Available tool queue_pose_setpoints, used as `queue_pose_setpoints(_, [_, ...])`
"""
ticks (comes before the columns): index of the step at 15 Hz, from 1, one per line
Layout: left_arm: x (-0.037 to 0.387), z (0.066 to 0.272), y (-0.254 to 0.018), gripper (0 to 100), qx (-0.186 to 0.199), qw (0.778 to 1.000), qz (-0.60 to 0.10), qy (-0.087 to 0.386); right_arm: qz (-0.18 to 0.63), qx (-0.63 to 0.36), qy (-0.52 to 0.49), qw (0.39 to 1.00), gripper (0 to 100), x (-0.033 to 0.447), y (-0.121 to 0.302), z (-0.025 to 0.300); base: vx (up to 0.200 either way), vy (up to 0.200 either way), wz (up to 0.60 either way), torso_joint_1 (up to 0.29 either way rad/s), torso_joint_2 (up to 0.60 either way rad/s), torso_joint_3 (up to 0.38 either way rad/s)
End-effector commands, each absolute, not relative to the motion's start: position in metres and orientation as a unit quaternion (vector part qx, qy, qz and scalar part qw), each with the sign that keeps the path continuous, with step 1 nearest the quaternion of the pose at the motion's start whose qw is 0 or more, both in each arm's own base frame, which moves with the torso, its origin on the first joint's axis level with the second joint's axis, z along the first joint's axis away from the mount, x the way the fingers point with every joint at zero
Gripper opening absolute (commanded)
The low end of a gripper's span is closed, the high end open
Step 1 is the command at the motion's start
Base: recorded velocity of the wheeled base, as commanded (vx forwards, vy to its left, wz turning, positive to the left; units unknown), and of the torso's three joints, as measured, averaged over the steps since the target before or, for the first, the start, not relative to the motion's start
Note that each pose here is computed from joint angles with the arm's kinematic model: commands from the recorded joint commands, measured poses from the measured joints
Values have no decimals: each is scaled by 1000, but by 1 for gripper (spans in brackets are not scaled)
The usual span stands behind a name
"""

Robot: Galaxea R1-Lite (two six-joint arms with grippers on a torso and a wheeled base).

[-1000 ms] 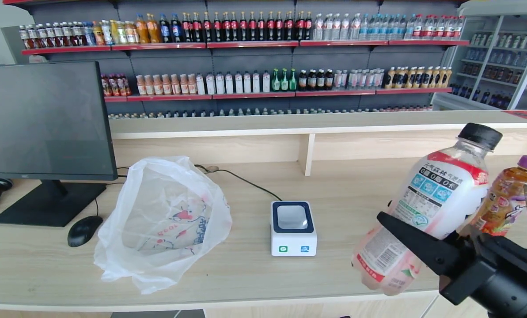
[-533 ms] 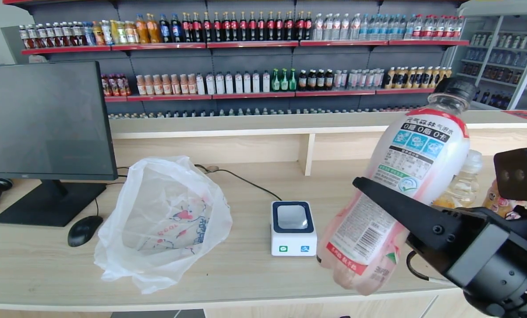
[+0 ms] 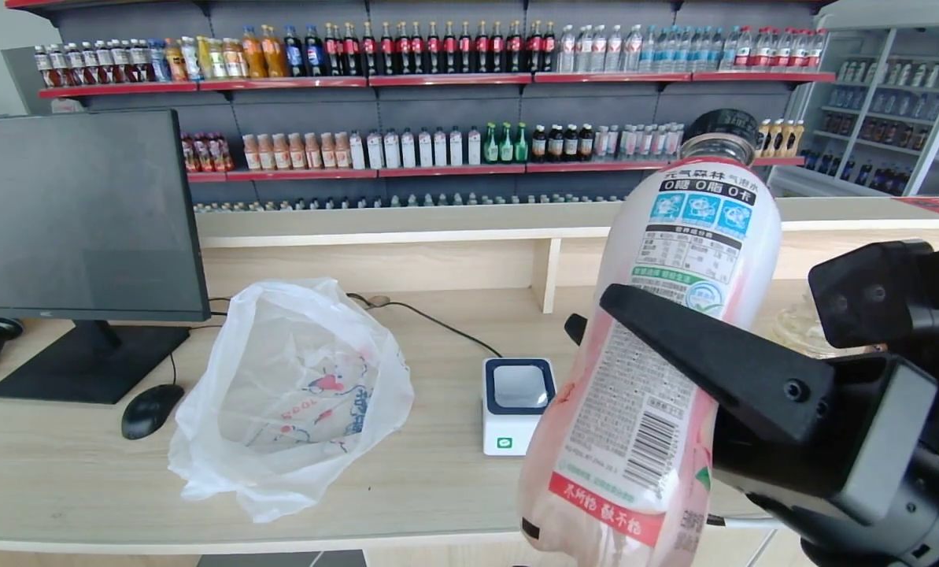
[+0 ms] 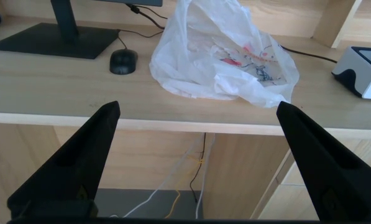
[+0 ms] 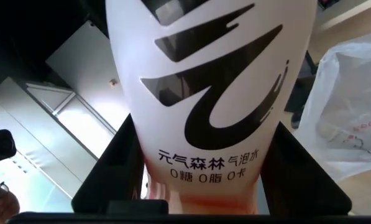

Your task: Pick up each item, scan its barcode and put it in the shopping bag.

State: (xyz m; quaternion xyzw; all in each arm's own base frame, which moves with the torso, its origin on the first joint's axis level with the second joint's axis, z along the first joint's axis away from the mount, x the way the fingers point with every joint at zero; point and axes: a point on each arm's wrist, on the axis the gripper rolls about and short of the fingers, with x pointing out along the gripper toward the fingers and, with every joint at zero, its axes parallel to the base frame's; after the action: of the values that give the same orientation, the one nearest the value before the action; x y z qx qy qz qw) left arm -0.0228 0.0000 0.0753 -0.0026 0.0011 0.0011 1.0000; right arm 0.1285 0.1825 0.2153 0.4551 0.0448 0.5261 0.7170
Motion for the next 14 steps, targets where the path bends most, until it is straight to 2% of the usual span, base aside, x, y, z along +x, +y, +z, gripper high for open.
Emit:
queue_pose_setpoints(1, [-23,75,0,100,-2,1000,2,2,524,455,55,718,0,132,188,211,0,0,0,0,0,0])
queue_pose_setpoints(14, [-23,75,0,100,-3,1000,2,2,528,471,62,704,0,131,191,214,0,0,0,0,0,0])
